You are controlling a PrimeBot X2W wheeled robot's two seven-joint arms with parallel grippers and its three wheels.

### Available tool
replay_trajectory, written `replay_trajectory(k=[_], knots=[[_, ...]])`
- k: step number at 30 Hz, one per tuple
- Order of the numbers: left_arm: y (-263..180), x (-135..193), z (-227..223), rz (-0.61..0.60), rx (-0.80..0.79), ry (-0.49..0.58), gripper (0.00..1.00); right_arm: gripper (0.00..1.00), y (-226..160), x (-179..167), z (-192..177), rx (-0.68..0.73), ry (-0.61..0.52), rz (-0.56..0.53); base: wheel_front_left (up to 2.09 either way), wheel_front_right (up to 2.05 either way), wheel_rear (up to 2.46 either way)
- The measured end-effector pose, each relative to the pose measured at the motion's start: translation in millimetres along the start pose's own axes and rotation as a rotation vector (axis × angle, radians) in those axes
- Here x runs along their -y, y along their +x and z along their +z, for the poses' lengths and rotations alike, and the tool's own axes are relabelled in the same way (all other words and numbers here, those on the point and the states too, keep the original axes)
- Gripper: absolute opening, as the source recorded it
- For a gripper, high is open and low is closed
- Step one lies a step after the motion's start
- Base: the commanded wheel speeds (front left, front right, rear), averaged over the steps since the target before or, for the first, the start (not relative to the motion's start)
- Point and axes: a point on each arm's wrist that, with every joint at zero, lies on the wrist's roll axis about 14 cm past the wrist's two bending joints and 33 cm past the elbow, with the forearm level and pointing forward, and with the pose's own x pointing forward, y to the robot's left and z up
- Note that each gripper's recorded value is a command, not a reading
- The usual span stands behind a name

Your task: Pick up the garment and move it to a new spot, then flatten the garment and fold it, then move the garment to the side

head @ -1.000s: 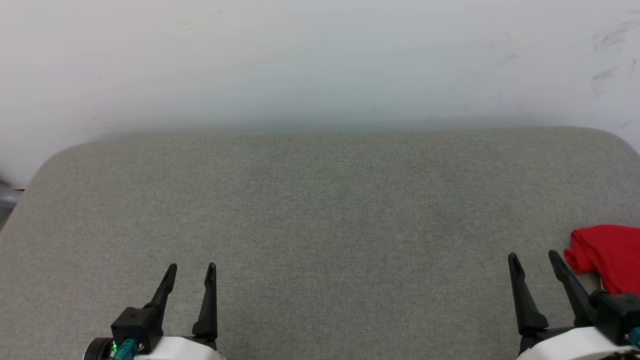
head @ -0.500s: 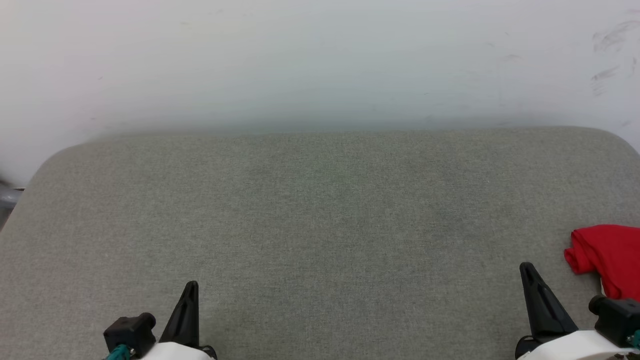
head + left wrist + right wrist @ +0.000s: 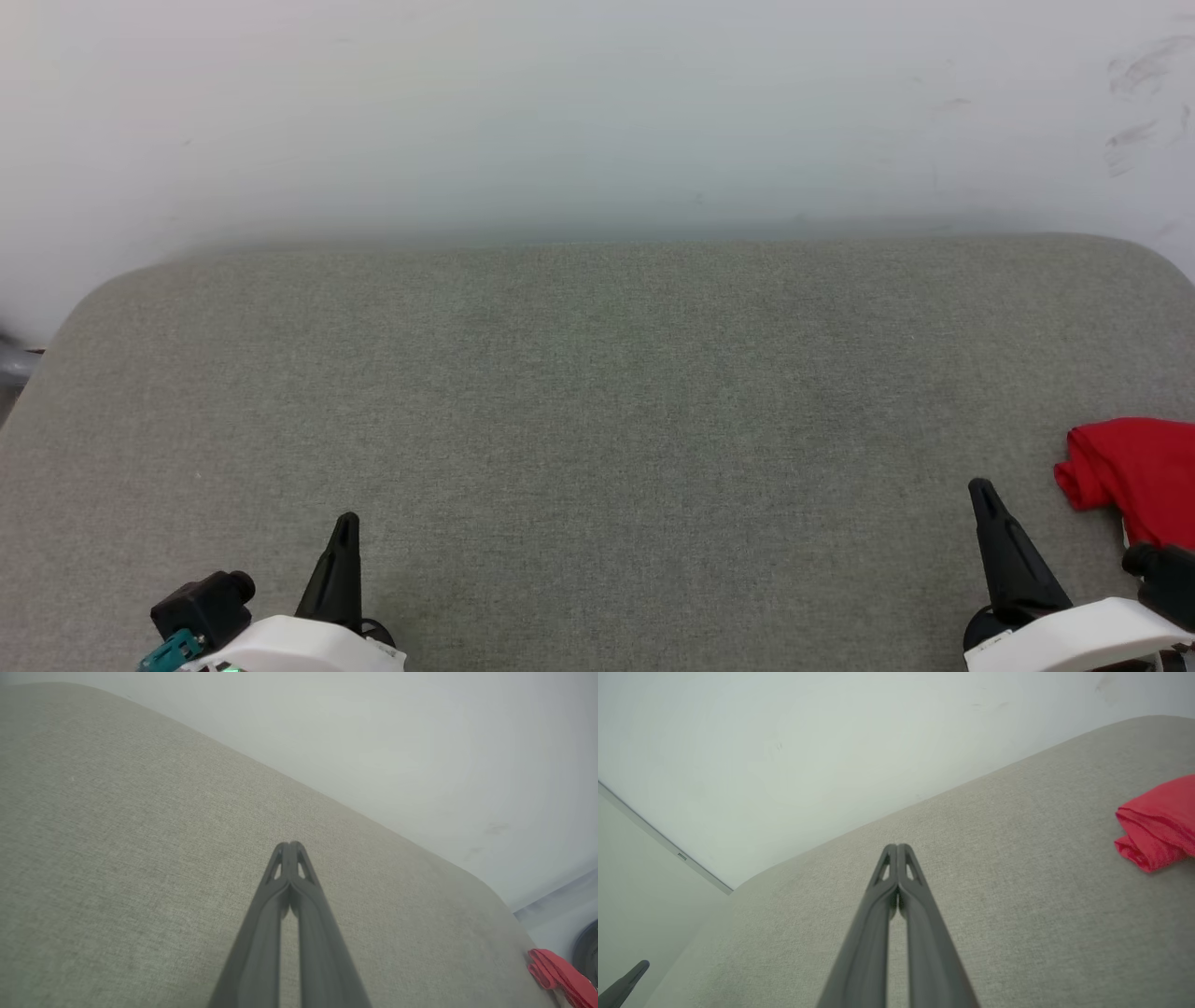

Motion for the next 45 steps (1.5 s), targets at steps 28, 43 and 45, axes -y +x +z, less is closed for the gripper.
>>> replay_trajectory(k=[28, 43, 45], knots=[[11, -6, 4, 0.037, -0.019, -0.389, 0.0, 0.0, 15, 6, -2, 0.007, 0.394, -0.012, 0.0, 0.0, 0.0], [16, -7, 8, 0.031, -0.018, -0.558, 0.0, 0.0, 21, 9, -3, 0.007, 0.565, -0.019, 0.0, 0.0, 0.0], [17, -6, 9, 0.03, -0.017, -0.579, 0.0, 0.0, 21, 10, -4, 0.006, 0.584, -0.024, 0.0, 0.0, 0.0]])
